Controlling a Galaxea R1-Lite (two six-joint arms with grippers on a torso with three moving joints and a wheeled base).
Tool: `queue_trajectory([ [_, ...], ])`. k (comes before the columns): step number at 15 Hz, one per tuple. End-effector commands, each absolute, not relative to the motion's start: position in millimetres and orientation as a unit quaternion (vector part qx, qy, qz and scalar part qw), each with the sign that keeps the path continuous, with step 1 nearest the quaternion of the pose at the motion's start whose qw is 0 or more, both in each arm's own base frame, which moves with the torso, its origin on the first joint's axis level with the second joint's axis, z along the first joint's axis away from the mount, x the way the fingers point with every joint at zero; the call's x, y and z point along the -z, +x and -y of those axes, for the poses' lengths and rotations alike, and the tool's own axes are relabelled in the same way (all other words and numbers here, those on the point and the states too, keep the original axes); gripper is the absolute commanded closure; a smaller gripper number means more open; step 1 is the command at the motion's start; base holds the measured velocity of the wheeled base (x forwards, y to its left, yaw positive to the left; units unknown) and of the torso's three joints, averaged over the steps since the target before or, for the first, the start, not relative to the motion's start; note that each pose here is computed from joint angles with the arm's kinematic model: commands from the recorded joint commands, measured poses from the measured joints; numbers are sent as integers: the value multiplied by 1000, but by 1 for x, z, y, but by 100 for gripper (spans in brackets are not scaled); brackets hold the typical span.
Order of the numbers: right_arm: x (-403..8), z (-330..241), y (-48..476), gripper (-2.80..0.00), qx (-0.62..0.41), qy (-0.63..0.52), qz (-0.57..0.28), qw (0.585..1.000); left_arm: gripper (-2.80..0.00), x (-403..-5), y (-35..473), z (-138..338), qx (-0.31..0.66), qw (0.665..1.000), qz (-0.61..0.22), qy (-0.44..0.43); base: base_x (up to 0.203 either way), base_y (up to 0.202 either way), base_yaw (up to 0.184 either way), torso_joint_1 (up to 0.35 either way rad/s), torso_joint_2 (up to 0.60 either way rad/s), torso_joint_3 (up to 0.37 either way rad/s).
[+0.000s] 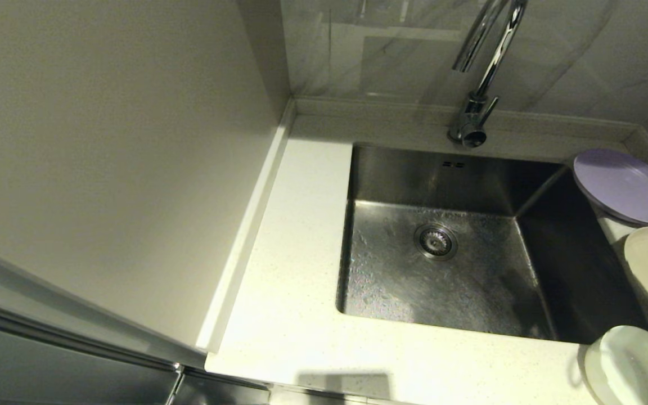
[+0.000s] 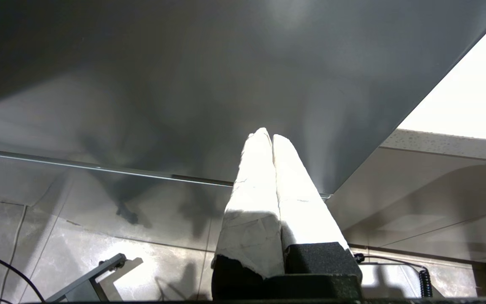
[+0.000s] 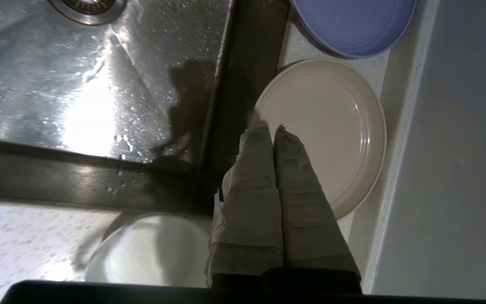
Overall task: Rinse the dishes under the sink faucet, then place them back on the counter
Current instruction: Put a plate into the sink
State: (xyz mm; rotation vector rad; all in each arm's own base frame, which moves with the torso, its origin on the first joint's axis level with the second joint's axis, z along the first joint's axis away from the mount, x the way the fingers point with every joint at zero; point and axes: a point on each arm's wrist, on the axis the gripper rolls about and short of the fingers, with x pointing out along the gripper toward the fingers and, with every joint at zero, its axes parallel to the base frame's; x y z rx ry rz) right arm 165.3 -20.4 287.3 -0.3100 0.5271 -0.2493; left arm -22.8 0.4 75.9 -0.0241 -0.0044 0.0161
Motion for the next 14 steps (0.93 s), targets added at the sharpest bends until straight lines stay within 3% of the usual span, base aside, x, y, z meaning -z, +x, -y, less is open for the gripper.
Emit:
queue_trajectory([
  [1,-279,27,190,0,126,-159,-292,935,0,-76,-23,0,-8,1000,4,-12,0,0,0,0,0,0],
  [8,-262,43,231,0,126,-155,-339,920,0,-76,-23,0,-8,1000,4,-12,0,0,0,0,0,0],
  [9,-259,45,237,-280,128,-154,-344,917,0,-76,-23,0,-8,1000,4,-12,0,0,0,0,0,0],
  [14,-245,62,255,-280,142,-137,-366,909,0,-76,-23,0,-8,1000,4,-12,0,0,0,0,0,0],
])
